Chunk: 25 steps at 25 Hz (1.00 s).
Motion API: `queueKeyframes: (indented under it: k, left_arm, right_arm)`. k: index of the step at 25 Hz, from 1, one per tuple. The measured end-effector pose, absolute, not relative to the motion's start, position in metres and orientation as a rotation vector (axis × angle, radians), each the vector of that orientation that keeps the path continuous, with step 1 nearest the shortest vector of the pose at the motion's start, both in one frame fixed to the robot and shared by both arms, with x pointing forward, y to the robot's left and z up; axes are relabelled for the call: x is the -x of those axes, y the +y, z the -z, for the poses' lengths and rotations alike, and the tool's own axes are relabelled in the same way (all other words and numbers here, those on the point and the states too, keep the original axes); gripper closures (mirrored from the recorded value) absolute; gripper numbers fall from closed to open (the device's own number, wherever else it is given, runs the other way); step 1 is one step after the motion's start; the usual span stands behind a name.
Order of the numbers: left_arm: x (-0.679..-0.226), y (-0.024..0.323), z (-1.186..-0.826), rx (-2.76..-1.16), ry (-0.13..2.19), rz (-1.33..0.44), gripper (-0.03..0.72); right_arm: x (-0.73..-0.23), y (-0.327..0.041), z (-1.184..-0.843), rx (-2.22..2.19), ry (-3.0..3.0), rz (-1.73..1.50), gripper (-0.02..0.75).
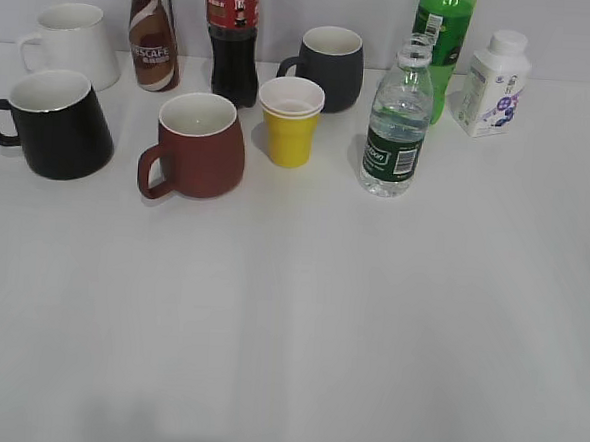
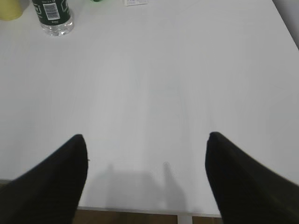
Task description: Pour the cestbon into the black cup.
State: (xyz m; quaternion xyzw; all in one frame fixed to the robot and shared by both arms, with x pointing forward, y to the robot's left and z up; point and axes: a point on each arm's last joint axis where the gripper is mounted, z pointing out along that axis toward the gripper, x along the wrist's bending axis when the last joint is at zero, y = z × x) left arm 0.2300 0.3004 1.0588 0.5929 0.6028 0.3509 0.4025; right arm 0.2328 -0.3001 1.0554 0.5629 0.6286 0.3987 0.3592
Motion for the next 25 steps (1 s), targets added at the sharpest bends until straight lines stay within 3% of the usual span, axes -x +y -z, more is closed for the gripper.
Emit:
queueKeyframes:
  k: [25]
  left_arm:
    - [-0.2300,0.3004,-1.0588,-1.498,1.523,-0.887,0.465]
  right_arm:
    - [-0.2328,-0.3001,-1.0554,-1.452,1.621,-1.028,0.149]
